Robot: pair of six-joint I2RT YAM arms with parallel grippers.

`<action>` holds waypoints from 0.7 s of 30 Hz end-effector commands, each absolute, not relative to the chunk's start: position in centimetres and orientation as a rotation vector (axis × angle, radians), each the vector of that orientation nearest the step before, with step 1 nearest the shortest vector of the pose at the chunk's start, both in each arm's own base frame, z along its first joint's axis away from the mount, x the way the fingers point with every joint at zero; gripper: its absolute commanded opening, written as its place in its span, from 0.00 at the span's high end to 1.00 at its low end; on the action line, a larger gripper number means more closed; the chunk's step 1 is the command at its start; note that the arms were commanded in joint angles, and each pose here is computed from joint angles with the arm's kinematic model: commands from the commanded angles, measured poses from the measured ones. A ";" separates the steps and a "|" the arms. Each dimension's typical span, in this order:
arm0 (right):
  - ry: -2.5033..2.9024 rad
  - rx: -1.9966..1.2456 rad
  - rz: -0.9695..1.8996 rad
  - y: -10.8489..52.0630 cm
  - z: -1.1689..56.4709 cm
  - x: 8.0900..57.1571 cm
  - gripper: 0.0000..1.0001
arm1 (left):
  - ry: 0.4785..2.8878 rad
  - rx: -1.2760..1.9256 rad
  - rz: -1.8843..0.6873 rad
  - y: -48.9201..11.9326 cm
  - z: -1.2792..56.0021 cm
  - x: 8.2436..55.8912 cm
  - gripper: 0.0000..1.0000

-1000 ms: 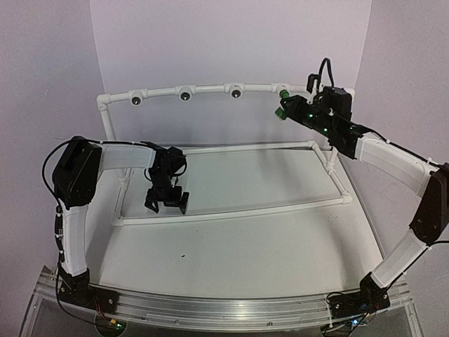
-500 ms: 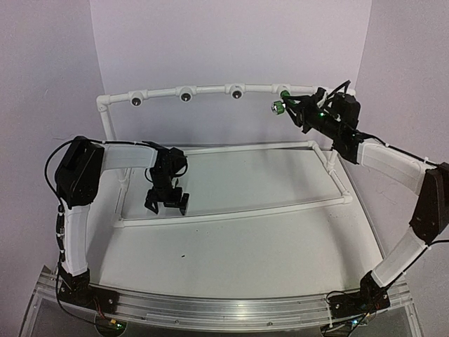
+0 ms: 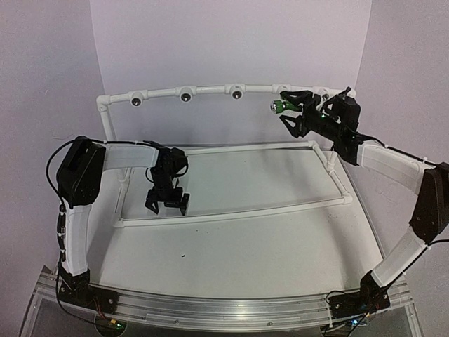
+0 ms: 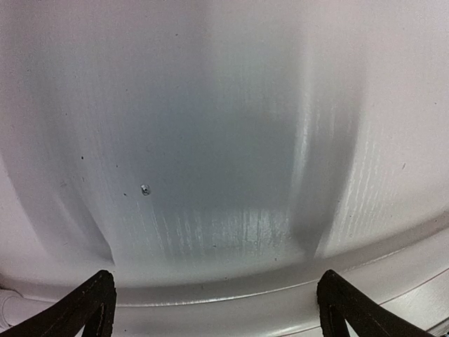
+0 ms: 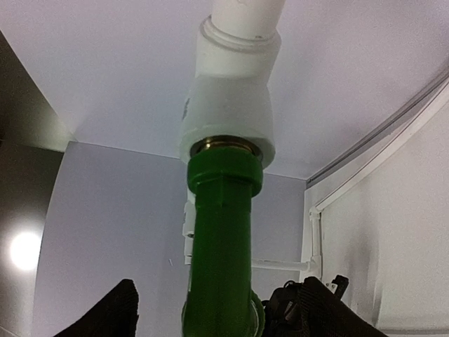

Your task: Install the water faucets

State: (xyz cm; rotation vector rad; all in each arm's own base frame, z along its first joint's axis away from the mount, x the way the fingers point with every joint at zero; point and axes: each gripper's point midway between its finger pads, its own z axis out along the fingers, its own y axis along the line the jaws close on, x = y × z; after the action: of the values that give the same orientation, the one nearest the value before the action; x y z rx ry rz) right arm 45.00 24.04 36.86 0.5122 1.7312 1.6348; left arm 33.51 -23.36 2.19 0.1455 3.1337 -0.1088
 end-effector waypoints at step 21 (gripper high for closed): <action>1.750 -0.513 0.475 17.2 38.7 38.3 0.02 | 3.095 0.184 -0.150 -24.5 2.7 34.6 0.00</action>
State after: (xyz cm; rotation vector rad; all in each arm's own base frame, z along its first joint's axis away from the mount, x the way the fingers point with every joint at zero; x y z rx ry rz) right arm 38.82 18.43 36.68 -0.1721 1.7935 0.9274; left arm 33.77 -23.57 1.76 0.1558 3.1366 -0.1077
